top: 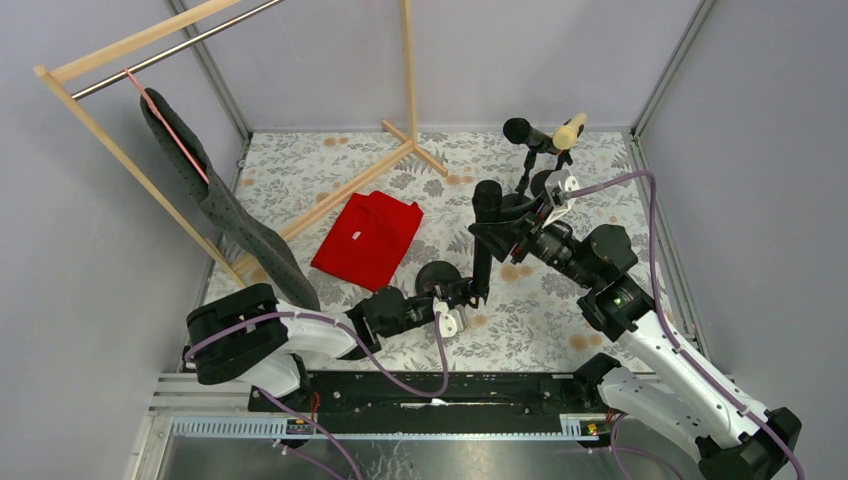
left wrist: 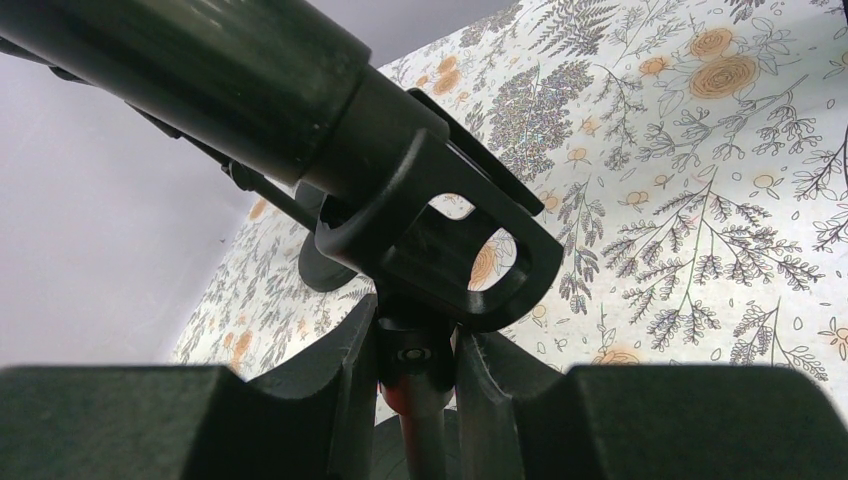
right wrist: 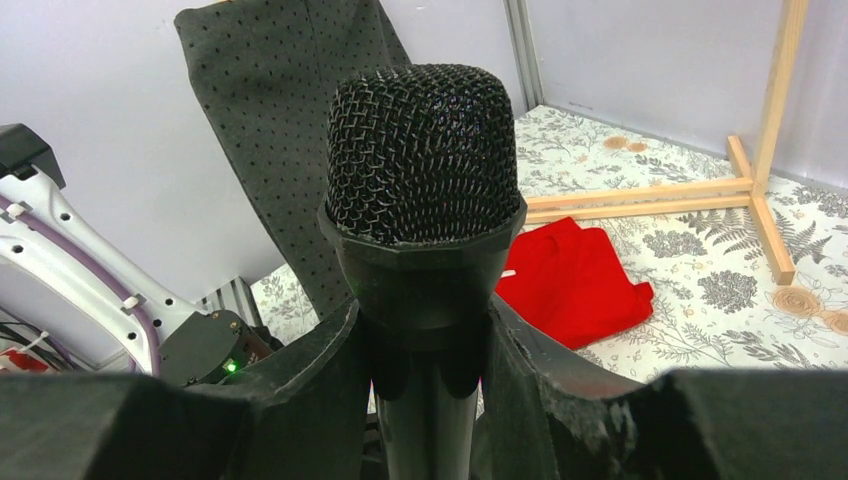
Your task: Attach the microphones to the stand
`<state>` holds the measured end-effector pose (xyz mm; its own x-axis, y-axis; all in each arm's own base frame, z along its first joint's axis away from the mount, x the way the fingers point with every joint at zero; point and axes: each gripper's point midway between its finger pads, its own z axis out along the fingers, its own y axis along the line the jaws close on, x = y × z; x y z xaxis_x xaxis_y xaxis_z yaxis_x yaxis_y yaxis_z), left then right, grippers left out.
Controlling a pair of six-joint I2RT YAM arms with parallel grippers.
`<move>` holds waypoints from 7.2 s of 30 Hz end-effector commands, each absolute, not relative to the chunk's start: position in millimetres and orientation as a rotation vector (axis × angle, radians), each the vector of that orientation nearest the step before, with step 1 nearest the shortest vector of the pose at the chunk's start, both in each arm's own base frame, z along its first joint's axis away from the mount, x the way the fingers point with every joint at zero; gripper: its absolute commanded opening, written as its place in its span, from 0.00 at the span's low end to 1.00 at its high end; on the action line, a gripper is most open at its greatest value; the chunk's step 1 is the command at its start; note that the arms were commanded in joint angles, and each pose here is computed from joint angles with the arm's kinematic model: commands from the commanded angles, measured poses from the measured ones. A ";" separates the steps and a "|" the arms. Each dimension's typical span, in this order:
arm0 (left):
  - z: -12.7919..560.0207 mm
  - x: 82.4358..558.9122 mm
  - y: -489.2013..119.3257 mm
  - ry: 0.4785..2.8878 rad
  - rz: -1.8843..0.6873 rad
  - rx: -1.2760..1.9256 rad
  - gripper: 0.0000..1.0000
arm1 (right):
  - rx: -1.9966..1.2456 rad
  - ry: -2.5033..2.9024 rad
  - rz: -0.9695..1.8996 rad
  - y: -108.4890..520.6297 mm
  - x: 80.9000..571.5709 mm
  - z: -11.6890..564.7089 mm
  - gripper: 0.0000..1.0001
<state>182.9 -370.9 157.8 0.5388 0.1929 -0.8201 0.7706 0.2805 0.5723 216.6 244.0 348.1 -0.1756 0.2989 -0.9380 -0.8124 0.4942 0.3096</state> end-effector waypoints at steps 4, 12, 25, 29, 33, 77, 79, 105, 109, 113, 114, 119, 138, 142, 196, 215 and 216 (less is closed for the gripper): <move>196.0 186.4 -373.6 0.870 -0.474 1.147 0.00 | -0.528 1.346 1.125 249.6 200.6 361.7 0.00; 196.0 187.3 -373.8 0.876 -0.477 1.137 0.00 | -0.520 1.367 1.117 248.1 201.1 349.7 0.00; 195.9 192.8 -370.1 0.911 -0.478 1.080 0.00 | -0.518 1.381 1.148 249.0 194.2 335.6 0.00; 194.4 194.4 -368.6 0.922 -0.479 1.064 0.00 | -0.542 1.371 1.168 248.4 186.2 335.1 0.00; 193.3 194.8 -368.3 0.926 -0.479 1.061 0.00 | -0.554 1.404 1.183 250.1 183.2 327.3 0.00; 189.7 202.2 -363.8 0.962 -0.455 1.022 0.00 | -0.600 1.668 1.218 253.1 163.7 234.7 0.00; 189.6 201.8 -364.0 0.962 -0.456 1.022 0.00 | -0.606 1.682 1.214 253.7 163.2 230.2 0.00; 187.8 205.4 -357.8 0.976 -0.438 0.992 0.00 | -0.606 1.809 1.189 252.7 149.7 183.1 0.00; 188.1 206.2 -357.2 0.977 -0.435 0.986 0.00 | -0.595 1.828 1.189 252.2 147.9 178.1 0.00; 187.7 206.4 -356.7 0.978 -0.434 0.984 0.00 | -0.595 1.851 1.186 252.7 145.8 173.1 0.00; 187.4 206.4 -356.5 0.978 -0.433 0.984 0.00 | -0.593 1.857 1.181 252.5 146.1 171.7 0.00; 187.5 206.9 -355.7 0.980 -0.430 0.980 0.00 | -0.587 1.887 1.173 252.4 143.7 164.1 0.00; 186.2 209.0 -349.9 0.987 -0.413 0.960 0.00 | -0.591 1.998 1.135 255.2 132.2 134.2 0.00; 187.0 209.5 -348.6 0.989 -0.412 0.948 0.00 | -0.593 2.023 1.120 254.7 129.2 126.6 0.00; 184.5 218.9 -338.3 1.028 -0.383 0.867 0.00 | -0.524 2.181 1.017 244.7 110.9 75.1 0.00; 183.7 218.5 -336.6 1.027 -0.381 0.865 0.00 | -0.511 2.123 1.015 248.2 119.2 92.4 0.00; 182.9 218.3 -337.0 1.028 -0.382 0.868 0.00 | -0.504 2.109 1.009 248.1 121.7 95.5 0.00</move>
